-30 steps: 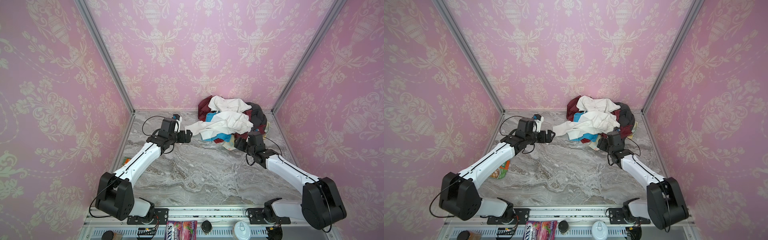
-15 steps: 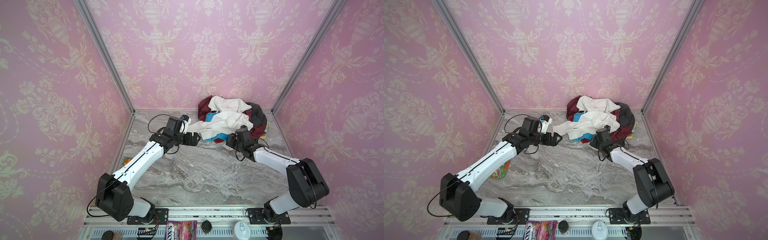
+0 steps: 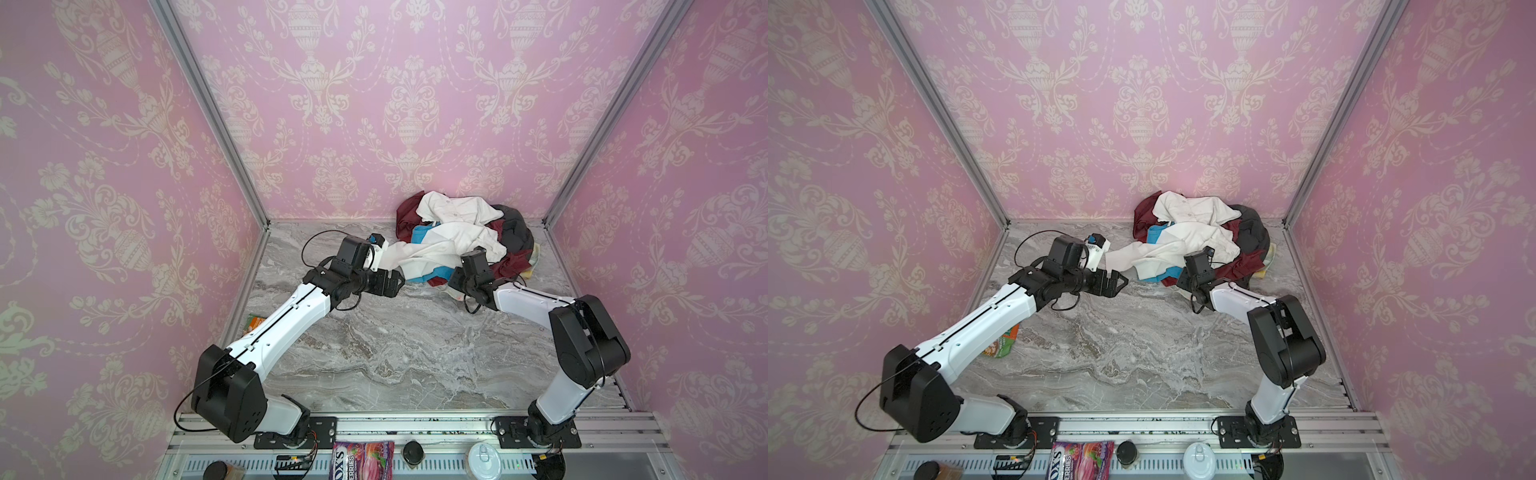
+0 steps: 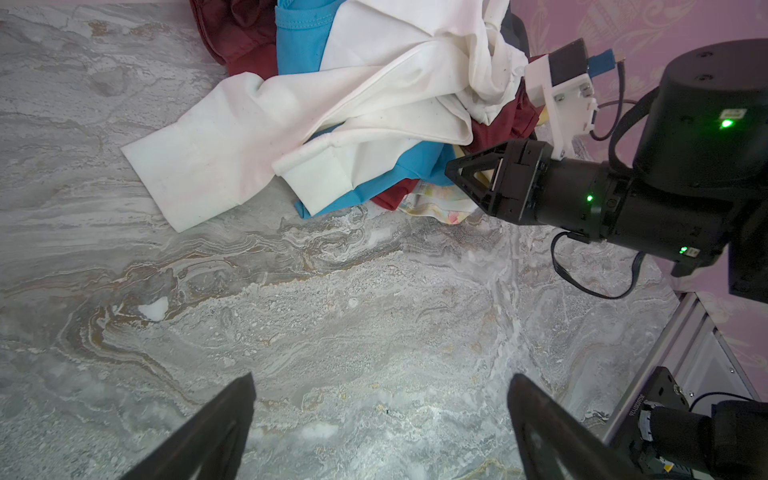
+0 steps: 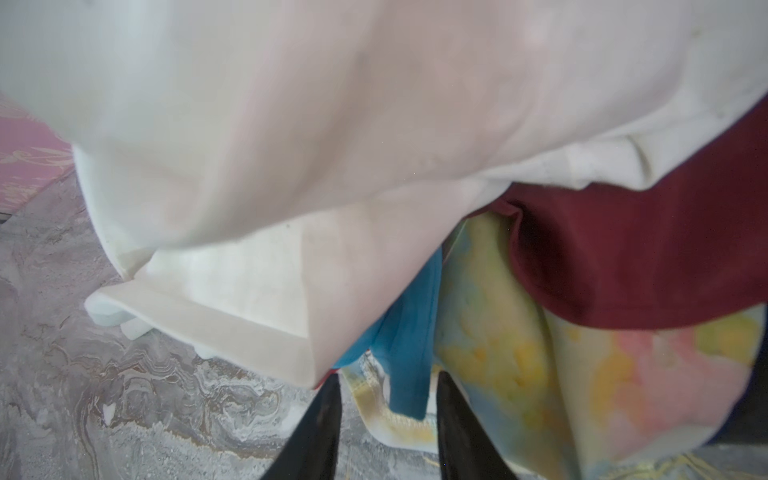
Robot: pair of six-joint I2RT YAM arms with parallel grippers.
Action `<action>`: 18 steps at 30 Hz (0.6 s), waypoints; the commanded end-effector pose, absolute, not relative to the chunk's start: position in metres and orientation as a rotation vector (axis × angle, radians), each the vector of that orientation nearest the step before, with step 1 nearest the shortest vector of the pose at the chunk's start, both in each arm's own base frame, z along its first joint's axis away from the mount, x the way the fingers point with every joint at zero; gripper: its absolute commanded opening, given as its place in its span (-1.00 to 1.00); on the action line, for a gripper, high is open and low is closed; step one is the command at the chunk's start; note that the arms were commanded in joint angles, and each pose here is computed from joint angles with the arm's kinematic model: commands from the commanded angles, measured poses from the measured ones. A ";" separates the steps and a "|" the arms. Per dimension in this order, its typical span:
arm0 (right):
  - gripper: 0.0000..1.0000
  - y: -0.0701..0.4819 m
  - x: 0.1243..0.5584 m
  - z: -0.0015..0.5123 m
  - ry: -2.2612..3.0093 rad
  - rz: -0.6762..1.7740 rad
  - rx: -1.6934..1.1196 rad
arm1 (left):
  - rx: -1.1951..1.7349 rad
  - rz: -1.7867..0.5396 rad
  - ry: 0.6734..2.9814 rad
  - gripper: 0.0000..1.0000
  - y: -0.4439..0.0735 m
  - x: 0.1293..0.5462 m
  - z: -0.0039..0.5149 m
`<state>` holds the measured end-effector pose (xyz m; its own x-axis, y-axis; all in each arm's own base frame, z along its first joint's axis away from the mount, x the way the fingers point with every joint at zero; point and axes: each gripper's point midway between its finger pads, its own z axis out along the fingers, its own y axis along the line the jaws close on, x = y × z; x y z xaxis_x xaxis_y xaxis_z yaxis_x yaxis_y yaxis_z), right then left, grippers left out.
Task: Pick out a specific cloth from the pile
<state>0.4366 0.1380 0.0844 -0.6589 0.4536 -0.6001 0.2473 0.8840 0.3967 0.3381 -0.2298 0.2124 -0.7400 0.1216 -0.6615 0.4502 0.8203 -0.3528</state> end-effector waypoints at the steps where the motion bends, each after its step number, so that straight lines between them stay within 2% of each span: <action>1: -0.26 0.130 0.444 0.076 2.332 0.314 0.505 | 0.461 -0.608 2.343 0.95 -0.225 0.337 0.210; 8: -0.33 0.128 0.452 0.069 2.339 0.310 0.514 | 0.468 -0.609 2.338 0.96 -0.225 0.337 0.208; 11: -0.52 0.131 0.460 0.073 2.320 0.335 0.508 | 0.468 -0.622 2.338 0.96 -0.227 0.337 0.208; 16: -0.99 0.134 0.469 0.097 2.276 0.372 0.481 | 0.465 -0.621 2.335 0.96 -0.227 0.337 0.207; 18: -1.00 0.135 0.470 0.106 2.263 0.386 0.474 | 0.462 -0.620 2.332 0.96 -0.226 0.337 0.207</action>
<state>0.4615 0.1346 0.0786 -0.6588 0.4505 -0.6025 0.2468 0.8860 0.3925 0.3388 -0.2285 0.2077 -0.7276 0.1412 -0.6713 0.4641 0.8220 -0.3301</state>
